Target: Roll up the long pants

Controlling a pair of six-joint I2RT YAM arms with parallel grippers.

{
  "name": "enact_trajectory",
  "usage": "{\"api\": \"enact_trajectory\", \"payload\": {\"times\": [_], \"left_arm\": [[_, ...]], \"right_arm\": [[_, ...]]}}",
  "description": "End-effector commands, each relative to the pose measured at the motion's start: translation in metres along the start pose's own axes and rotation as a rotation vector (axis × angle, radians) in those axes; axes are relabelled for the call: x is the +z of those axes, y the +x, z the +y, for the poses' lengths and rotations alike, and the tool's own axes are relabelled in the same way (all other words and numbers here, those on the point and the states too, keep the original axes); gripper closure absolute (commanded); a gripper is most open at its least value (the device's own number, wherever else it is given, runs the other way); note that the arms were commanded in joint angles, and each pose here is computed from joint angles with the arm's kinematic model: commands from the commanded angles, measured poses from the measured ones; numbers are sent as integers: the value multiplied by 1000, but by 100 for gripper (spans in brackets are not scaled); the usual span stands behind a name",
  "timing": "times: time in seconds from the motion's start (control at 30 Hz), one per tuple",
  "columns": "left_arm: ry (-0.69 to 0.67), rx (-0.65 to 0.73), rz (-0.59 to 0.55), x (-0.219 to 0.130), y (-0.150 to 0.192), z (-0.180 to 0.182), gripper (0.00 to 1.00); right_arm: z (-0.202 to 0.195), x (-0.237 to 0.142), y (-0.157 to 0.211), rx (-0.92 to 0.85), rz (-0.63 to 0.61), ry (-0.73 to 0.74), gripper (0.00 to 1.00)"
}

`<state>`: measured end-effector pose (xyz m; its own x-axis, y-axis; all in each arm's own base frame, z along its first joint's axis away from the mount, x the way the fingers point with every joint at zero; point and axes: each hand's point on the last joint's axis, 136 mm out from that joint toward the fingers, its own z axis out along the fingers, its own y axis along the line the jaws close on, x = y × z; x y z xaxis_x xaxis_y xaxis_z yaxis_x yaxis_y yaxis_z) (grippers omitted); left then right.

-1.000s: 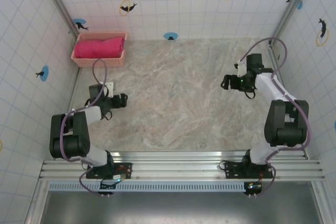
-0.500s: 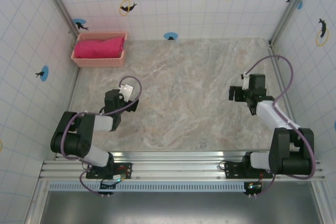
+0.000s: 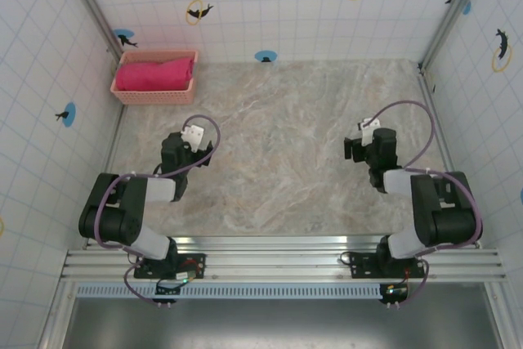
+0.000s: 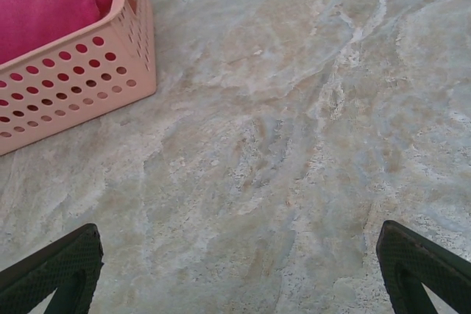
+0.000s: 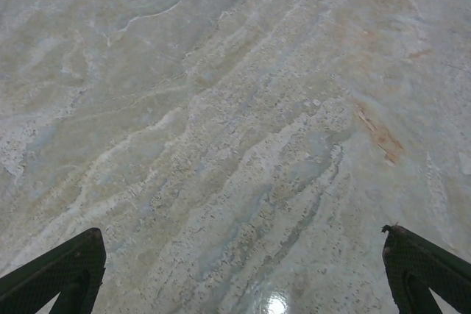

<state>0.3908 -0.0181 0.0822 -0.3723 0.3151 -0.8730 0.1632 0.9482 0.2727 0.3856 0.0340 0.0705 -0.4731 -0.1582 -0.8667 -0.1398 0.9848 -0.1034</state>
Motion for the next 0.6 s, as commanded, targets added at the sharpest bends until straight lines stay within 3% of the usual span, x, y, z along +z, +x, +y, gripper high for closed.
{"api": "enact_trajectory", "payload": {"times": [0.0, 0.57], "left_arm": [[-22, 17, -34, 1, -13, 7, 2], [-20, 17, -35, 1, -13, 7, 3]], "right_arm": [[-12, -6, -24, -29, -146, 102, 0], [-12, -3, -23, -36, -117, 112, 0]]}}
